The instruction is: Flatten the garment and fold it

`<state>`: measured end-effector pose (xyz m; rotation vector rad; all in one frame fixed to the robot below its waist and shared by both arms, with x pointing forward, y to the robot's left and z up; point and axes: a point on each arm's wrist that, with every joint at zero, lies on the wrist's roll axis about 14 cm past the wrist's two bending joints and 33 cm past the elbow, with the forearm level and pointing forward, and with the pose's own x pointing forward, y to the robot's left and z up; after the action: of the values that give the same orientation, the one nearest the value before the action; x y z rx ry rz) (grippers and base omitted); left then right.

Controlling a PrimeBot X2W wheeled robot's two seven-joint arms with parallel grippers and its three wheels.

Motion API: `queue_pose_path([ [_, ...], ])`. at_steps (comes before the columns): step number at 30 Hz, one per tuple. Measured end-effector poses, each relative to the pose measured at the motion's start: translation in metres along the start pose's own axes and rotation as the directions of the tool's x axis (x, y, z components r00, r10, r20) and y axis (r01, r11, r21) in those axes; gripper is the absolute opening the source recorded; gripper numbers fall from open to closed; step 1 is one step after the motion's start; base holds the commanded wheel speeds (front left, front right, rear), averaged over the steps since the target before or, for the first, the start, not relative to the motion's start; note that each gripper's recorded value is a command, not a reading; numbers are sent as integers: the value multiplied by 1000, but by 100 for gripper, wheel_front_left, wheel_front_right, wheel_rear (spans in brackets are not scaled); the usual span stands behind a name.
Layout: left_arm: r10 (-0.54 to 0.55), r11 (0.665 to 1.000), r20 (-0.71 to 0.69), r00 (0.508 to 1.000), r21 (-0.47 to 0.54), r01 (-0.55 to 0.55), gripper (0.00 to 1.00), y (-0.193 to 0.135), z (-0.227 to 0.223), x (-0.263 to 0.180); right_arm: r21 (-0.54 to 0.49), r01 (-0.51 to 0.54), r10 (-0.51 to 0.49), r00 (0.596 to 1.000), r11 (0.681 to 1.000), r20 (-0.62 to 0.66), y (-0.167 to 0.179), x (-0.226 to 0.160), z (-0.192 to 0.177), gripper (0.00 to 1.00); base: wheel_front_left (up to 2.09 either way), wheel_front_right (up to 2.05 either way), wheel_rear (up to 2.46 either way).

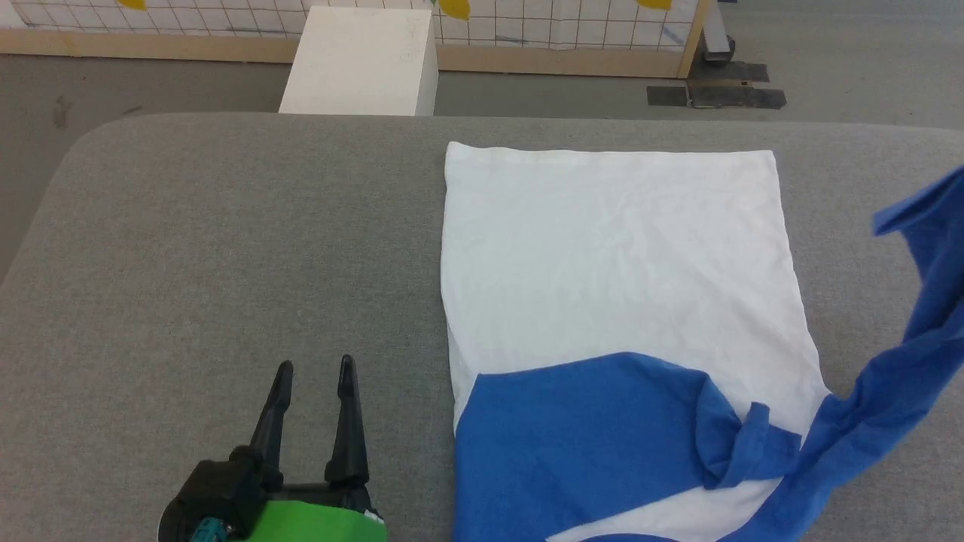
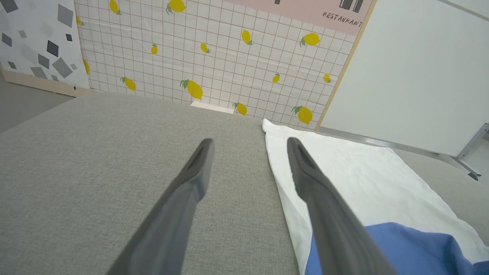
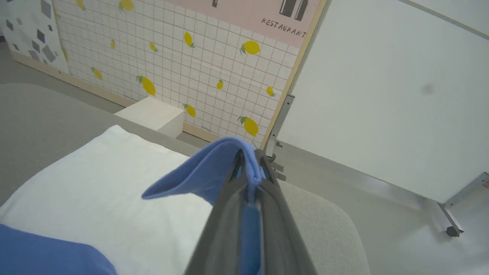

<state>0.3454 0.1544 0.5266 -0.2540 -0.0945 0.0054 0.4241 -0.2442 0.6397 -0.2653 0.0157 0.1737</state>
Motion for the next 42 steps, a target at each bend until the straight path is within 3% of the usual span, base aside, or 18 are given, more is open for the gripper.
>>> queue_pose_path([
  [5,14,1000,2,1000,2,-14,100,4,1,-1,-9,-236,236,971,972,32,81,17,15,0,0,0,0],
  [13,35,999,-13,999,3,-35,100,9,-4,-2,52,-558,559,829,828,-22,209,23,-3,0,0,0,0],
  [20,64,998,-32,997,-2,-64,100,16,-9,-8,90,-697,700,694,712,-167,281,13,-61,0,0,0,0],
  [25,79,997,-37,996,-4,-79,100,19,-10,-12,152,-732,742,623,665,-248,315,4,-99,0,0,0,0],
  [27,84,996,-37,996,-4,-85,100,21,-10,-14,169,-732,745,609,661,-272,322,3,-112,0,0,0,0],
  [28,89,996,-37,995,-3,-89,100,22,-10,-15,175,-728,742,608,663,-282,325,3,-119,16,0,0,0],
  [29,91,996,-36,995,-3,-92,100,22,-10,-16,173,-725,738,610,667,-289,326,4,-124,48,0,0,0],
  [30,94,996,-36,995,-3,-94,100,23,-10,-16,176,-719,734,616,672,-286,328,5,-125,93,0,0,0],
  [31,94,996,-34,995,-3,-94,100,23,-9,-17,181,-713,730,623,678,-282,328,7,-126,100,0,0,0],
  [36,85,996,-23,996,-3,-85,100,22,-6,-18,189,-665,691,694,723,-203,315,25,-107,100,0,0,0],
  [42,46,999,-18,999,4,-46,100,15,-2,-15,202,-532,553,831,822,-64,252,54,-65,100,0,0,0],
])
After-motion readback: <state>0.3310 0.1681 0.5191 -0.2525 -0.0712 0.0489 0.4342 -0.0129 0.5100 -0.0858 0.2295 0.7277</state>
